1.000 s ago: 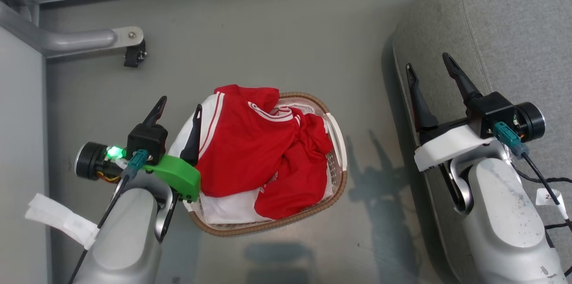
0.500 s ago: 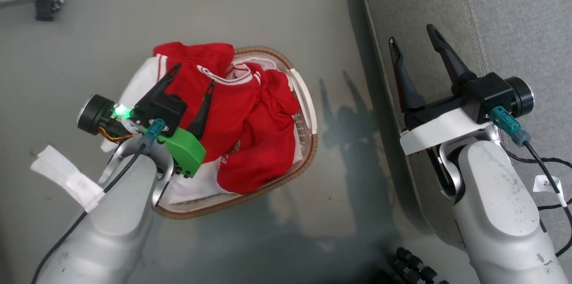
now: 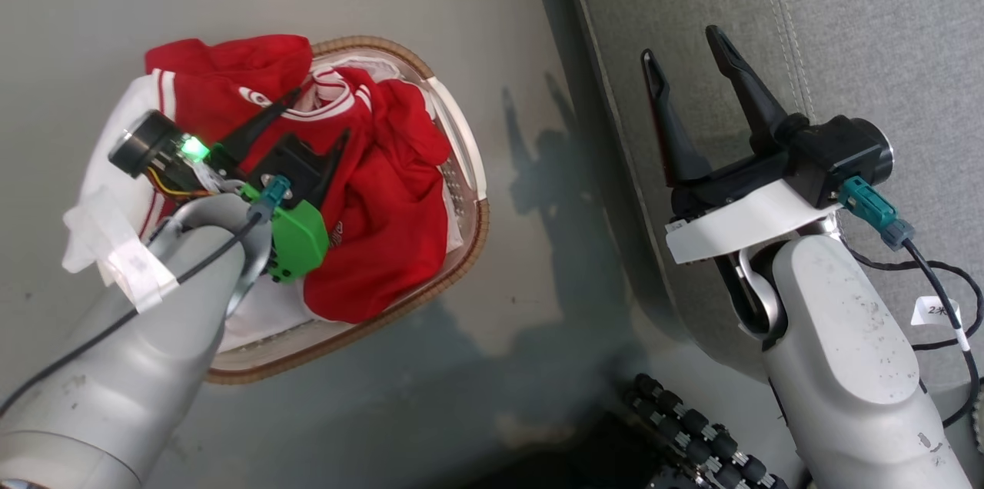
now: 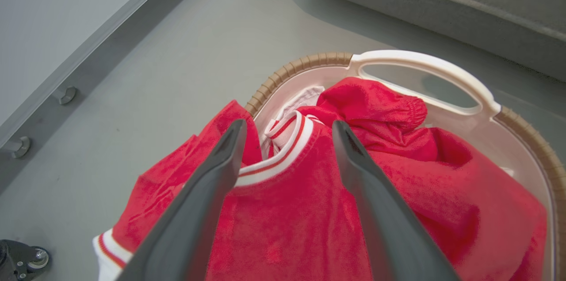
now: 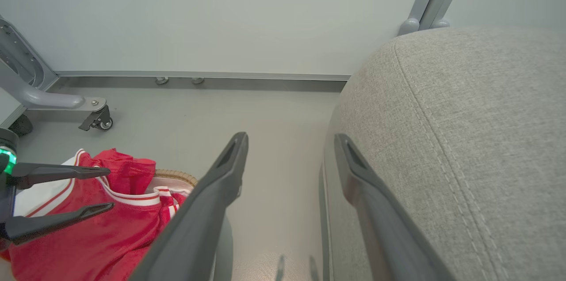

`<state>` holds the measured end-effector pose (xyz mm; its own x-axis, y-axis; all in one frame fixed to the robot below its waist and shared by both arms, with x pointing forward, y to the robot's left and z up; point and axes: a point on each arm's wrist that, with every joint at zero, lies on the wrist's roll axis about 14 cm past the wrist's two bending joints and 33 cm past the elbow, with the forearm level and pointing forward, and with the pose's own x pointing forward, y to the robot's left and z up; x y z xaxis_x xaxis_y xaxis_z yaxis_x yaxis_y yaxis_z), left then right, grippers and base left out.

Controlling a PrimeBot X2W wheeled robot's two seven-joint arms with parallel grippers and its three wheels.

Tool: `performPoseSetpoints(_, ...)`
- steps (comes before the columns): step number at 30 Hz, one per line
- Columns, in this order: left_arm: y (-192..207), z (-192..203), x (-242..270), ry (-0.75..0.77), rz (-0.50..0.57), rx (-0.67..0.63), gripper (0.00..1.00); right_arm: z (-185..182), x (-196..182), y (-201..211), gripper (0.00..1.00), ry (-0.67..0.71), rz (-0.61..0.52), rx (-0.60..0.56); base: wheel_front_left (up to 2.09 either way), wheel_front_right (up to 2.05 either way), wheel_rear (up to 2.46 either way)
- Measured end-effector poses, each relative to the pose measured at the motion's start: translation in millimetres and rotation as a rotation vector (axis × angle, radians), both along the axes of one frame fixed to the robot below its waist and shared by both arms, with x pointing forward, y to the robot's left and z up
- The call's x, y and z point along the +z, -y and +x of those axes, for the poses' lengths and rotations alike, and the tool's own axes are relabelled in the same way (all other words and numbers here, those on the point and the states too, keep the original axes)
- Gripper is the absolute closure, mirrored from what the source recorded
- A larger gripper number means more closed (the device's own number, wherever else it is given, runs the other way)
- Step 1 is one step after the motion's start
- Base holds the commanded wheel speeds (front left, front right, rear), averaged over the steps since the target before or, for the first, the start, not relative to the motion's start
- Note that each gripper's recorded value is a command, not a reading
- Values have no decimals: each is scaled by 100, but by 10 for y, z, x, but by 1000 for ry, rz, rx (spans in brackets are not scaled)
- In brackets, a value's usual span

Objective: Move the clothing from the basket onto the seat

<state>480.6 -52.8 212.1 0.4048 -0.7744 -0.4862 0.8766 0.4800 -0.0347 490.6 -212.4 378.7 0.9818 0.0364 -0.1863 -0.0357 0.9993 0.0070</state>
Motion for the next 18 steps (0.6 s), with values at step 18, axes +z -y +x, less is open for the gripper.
performPoseSetpoints(18, -100, -247, -912, -166, 180, -75, 0, -72, -429, 58, 0, -103, 2, -12, 0, 0, 0)
